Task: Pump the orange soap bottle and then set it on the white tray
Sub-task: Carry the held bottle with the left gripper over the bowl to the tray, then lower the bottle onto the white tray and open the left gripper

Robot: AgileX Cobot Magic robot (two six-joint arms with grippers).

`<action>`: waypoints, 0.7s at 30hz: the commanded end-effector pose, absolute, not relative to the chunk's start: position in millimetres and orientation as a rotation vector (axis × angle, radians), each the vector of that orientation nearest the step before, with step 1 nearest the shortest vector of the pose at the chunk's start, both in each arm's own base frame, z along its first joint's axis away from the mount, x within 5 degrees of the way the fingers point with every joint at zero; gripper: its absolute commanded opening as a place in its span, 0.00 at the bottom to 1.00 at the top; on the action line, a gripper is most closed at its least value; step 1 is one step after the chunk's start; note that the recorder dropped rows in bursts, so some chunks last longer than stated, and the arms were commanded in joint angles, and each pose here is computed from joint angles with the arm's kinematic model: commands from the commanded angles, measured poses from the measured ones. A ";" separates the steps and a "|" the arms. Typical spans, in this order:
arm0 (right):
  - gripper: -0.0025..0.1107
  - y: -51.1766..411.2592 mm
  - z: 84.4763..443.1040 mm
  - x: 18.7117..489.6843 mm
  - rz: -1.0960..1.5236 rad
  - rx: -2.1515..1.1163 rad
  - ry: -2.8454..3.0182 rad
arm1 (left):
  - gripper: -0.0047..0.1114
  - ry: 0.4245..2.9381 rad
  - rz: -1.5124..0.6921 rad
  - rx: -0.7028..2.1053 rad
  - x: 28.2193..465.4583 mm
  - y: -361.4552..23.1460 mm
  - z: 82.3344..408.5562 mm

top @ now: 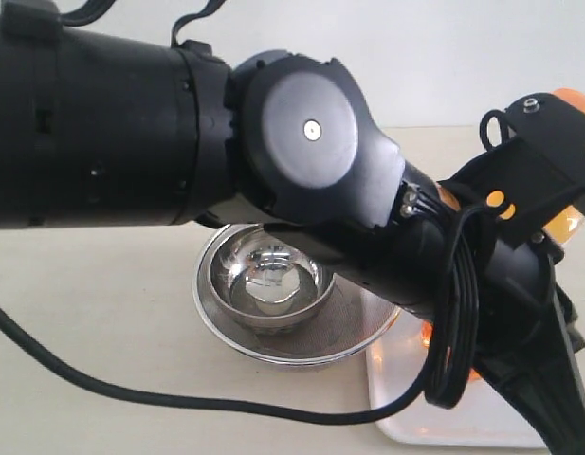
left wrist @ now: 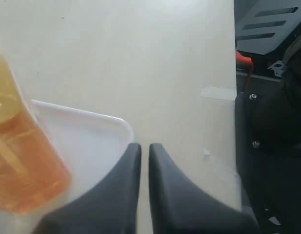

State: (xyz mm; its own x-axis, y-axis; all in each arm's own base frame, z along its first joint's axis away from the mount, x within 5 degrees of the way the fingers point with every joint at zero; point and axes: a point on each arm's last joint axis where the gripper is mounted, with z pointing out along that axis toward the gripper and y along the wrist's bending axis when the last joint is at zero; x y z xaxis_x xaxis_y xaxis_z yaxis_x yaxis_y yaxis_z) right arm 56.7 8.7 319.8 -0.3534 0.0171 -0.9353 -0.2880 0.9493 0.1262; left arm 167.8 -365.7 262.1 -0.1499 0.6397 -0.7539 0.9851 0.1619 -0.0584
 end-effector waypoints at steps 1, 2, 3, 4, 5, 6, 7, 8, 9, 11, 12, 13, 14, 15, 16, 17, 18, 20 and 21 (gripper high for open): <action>0.02 21.0 295.9 64.2 0.387 -0.227 1.863 | 0.08 1.865 -0.693 1.528 180.7 -357.6 265.1; 0.02 22.7 291.1 65.9 0.391 -0.230 1.848 | 0.08 1.876 -0.666 1.520 185.3 -354.8 264.3; 0.02 22.7 286.9 67.6 0.380 -0.226 1.840 | 0.08 1.897 -0.637 1.506 191.6 -350.7 263.5; 0.02 21.8 282.9 69.1 0.367 -0.205 1.842 | 0.08 1.912 -0.604 1.494 198.2 -346.0 263.3; 0.02 20.3 280.9 70.2 0.356 -0.180 1.844 | 0.08 1.936 -0.574 1.478 205.5 -340.8 262.3; 0.02 18.3 277.5 71.7 0.334 -0.151 1.846 | 0.08 1.955 -0.556 1.457 212.3 -335.7 262.7; 0.02 16.9 274.2 72.8 0.328 -0.118 1.850 | 0.08 1.977 -0.546 1.434 219.2 -330.2 262.8; 0.02 16.2 272.2 73.5 0.314 -0.115 1.847 | 0.08 1.988 -0.544 1.404 225.8 -324.8 265.2; 0.02 16.0 271.2 74.0 0.319 -0.101 1.843 | 0.08 1.998 -0.536 1.372 232.6 -319.3 265.9; 0.02 16.1 267.8 74.8 0.319 -0.091 1.841 | 0.08 1.998 -0.519 1.305 243.2 -309.1 268.5; 0.02 16.0 266.0 75.2 0.317 -0.088 1.839 | 0.08 1.993 -0.506 1.267 249.0 -303.7 269.1; 0.02 15.5 263.6 75.8 0.309 -0.081 1.839 | 0.08 1.987 -0.497 1.232 253.3 -299.8 269.2; 0.02 15.0 262.1 76.3 0.303 -0.073 1.835 | 0.08 1.976 -0.488 1.184 258.1 -295.5 268.8; 0.02 14.3 259.6 77.2 0.297 -0.059 1.827 | 0.08 1.961 -0.480 1.144 261.8 -292.9 267.2; 0.02 14.6 257.2 78.9 0.299 -0.041 1.818 | 0.08 1.939 -0.468 1.111 264.9 -291.2 266.1; 0.02 14.8 255.2 80.6 0.291 -0.033 1.808 | 0.08 1.912 -0.449 1.092 266.4 -290.0 263.5; 0.02 15.9 253.3 83.3 0.290 -0.017 1.807 | 0.08 1.888 -0.424 1.077 268.0 -288.5 259.4; 0.02 19.6 249.7 90.0 0.266 -0.011 1.825 | 0.08 1.869 -0.397 1.051 268.5 -287.3 250.6; 0.02 22.3 247.0 93.9 0.248 -0.015 1.846 | 0.08 1.864 -0.388 1.036 269.3 -286.5 247.5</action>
